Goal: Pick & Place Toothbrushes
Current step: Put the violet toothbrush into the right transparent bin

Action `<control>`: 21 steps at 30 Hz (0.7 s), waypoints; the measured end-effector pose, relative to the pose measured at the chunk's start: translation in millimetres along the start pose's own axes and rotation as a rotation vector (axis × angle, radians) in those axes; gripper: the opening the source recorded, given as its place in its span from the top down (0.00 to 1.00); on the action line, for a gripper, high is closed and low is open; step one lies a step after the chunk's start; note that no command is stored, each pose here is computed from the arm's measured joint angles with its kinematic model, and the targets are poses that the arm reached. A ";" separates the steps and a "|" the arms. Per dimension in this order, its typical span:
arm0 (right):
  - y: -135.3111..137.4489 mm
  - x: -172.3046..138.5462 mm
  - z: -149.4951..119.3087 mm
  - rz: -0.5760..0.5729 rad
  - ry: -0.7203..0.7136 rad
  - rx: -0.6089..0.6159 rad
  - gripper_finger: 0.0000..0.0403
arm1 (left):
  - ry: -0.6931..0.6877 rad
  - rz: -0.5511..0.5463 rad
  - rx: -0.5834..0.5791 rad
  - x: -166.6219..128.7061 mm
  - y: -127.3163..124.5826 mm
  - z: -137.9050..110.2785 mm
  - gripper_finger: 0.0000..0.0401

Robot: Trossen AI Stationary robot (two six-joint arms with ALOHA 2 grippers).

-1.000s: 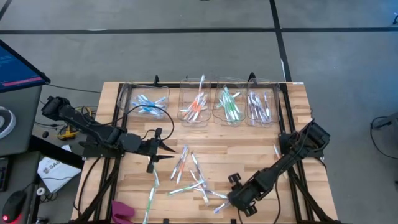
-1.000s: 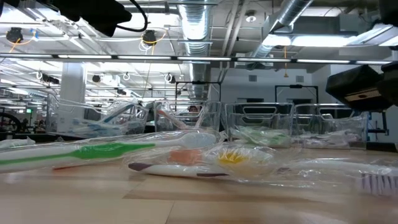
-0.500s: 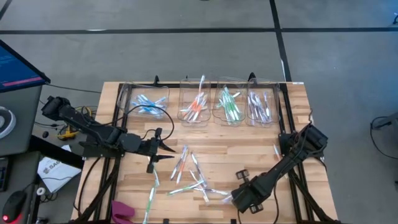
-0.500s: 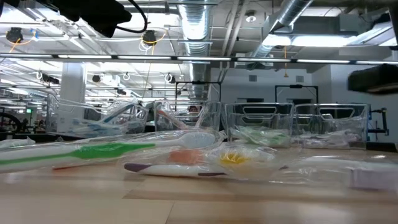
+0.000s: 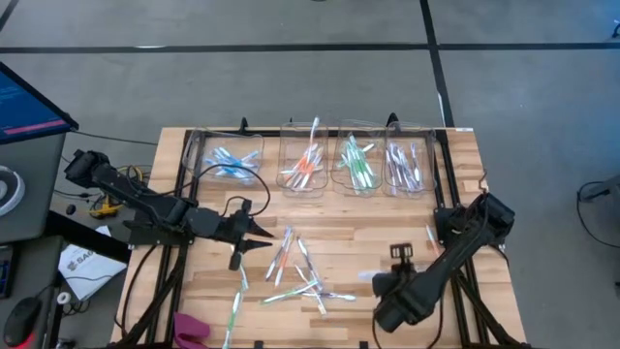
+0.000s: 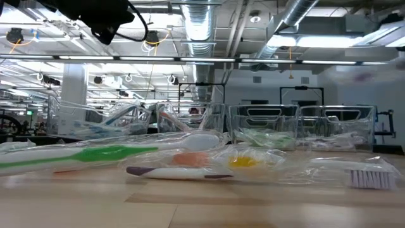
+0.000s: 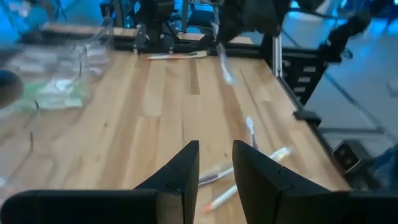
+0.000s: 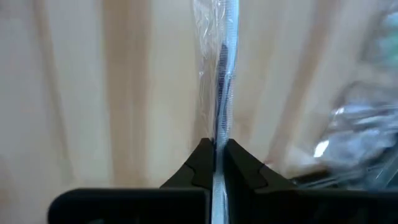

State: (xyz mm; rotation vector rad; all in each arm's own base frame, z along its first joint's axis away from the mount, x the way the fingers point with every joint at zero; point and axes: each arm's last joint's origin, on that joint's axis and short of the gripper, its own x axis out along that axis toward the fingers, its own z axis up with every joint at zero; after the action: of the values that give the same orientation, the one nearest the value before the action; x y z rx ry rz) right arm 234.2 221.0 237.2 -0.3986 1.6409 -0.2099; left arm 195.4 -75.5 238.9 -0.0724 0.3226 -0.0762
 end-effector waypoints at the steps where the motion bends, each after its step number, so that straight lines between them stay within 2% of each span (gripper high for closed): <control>1: -3.7 -2.7 -2.7 -0.029 -0.019 0.007 0.98 | -0.001 0.002 -0.028 0.2 0.3 0.1 0.78; 3: -15.7 -6.1 -0.7 -0.055 -0.048 0.065 0.98 | -0.003 0.002 -0.052 0.2 0.5 0.4 0.78; 6: -31.3 0.1 0.1 -0.107 -0.070 0.089 0.98 | -0.014 0.000 -0.053 -0.1 0.5 1.5 0.78; 11: -81.5 2.9 -5.9 -0.183 -0.123 0.221 0.98 | -0.018 0.000 0.014 -0.2 0.4 1.9 0.78; 14: -113.7 7.1 -21.7 -0.229 -0.173 0.369 0.98 | -0.019 0.003 0.021 -0.2 0.5 2.0 0.78; 17: -147.6 11.3 -47.3 -0.294 -0.261 0.605 0.97 | -0.021 0.008 0.021 -0.1 0.7 2.2 0.78; 21: -183.3 23.5 -88.1 -0.266 -0.298 0.913 0.96 | -0.025 0.008 0.020 -0.2 0.6 2.6 0.78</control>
State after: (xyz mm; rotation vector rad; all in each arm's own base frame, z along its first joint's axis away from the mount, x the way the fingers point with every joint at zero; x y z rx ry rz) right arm 169.9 34.7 292.7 0.0617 1.0487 -1.0018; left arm 196.1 -74.7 241.4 -0.0522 0.2967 -0.0702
